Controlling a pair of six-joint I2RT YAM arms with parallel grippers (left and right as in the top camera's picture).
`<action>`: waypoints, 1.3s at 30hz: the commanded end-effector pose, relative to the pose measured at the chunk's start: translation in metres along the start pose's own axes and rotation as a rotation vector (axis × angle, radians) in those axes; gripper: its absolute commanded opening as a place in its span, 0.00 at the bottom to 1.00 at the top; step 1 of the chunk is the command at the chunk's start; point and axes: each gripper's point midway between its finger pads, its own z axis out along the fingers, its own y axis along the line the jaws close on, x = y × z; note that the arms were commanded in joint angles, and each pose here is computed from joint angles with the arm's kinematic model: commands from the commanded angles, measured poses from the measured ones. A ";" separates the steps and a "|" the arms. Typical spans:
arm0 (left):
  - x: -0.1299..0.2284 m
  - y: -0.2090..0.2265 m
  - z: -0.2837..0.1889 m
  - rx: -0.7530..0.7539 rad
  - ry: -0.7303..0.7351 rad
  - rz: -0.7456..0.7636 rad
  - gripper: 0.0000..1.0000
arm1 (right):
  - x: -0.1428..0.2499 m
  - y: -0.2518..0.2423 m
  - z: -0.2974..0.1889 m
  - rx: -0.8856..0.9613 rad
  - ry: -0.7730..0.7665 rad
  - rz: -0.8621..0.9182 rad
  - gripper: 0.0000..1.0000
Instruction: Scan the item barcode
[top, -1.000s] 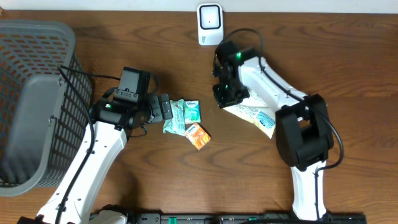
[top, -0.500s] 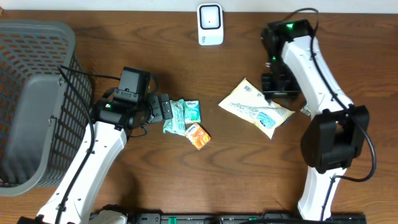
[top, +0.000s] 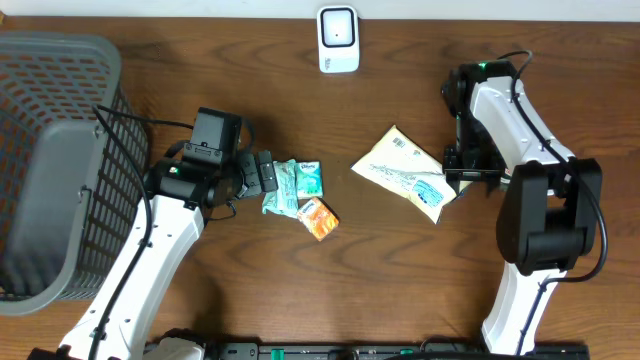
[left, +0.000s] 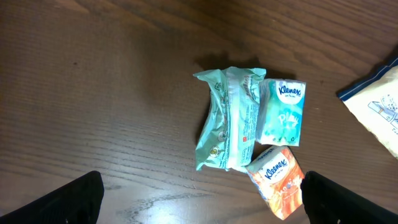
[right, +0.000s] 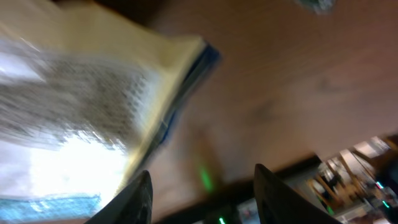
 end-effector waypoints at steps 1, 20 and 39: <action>-0.005 0.002 -0.002 -0.013 -0.017 0.001 1.00 | -0.004 0.017 0.004 -0.048 -0.019 0.004 0.48; -0.005 0.002 -0.002 -0.013 -0.017 0.001 1.00 | -0.057 0.168 -0.016 -0.415 -0.394 -0.295 0.40; -0.005 0.002 -0.002 -0.013 -0.017 0.001 1.00 | -0.025 0.226 -0.090 -0.650 -0.442 -0.596 0.31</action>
